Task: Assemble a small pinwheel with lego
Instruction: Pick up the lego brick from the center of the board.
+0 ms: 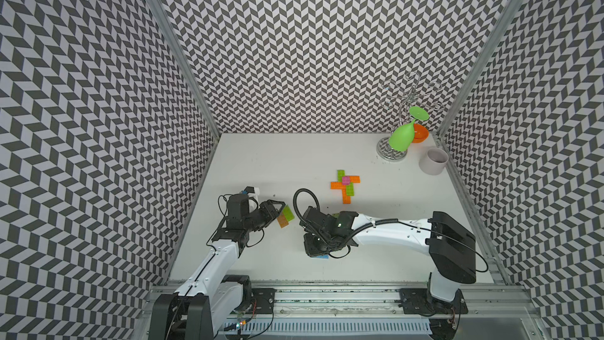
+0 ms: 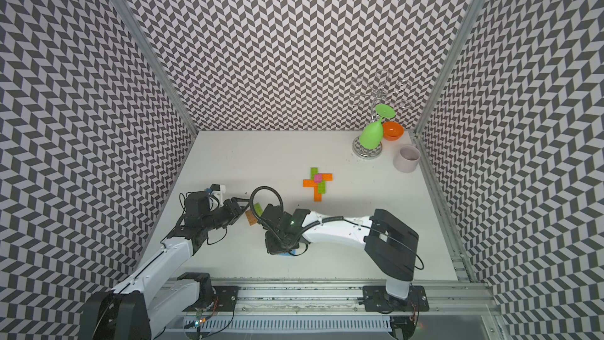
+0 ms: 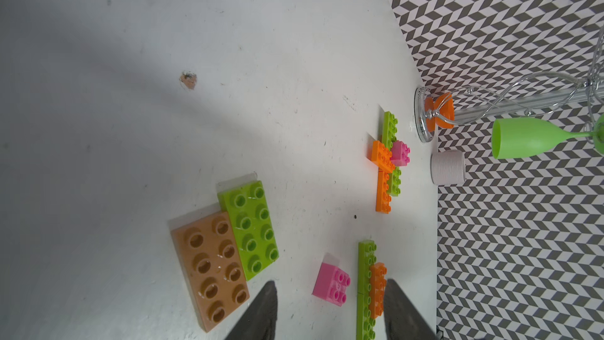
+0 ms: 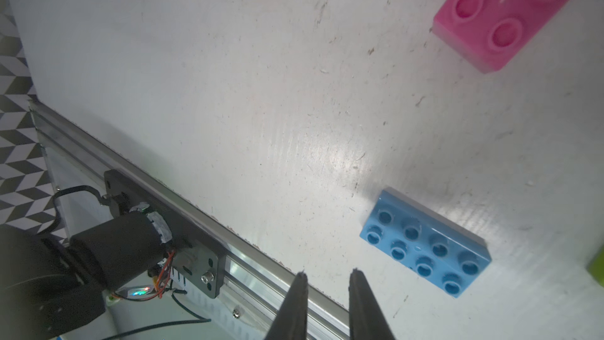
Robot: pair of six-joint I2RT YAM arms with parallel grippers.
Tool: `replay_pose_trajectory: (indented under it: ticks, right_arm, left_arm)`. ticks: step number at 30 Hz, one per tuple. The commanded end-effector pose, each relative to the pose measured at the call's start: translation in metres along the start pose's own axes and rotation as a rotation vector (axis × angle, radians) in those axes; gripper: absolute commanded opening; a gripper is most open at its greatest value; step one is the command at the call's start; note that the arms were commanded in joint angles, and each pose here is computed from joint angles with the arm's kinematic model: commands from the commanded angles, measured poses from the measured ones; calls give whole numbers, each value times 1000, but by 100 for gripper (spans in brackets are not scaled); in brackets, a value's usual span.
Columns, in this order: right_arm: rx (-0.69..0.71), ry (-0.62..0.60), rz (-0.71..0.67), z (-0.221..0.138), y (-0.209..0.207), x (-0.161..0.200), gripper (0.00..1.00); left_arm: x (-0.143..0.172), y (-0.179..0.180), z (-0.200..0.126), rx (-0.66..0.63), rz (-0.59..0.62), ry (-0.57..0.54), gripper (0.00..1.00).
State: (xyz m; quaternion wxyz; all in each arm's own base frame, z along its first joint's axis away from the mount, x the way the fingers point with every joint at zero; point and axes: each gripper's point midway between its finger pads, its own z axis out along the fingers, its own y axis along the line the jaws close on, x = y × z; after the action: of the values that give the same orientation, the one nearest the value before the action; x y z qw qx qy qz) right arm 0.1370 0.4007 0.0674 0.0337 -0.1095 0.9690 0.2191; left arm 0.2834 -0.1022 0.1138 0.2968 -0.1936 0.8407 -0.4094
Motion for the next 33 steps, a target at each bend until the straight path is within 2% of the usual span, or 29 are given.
replay_pose_trajectory:
  ticks: [1,11,26,33]
  right_arm:
    - [2,-30,92,8,6,-5,24]
    - [103,-50,161,16,-9,-8,23]
    - [216,-13,167,35,-32,-2,24]
    - [334,21,149,43,-53,4,23]
  left_arm:
    - [-4,-10,-3,50,24,9,53]
    - [5,-6,0,67,28,58,53]
    - [4,-5,1,71,26,66,53]
    - [3,-5,0,68,24,62,52]
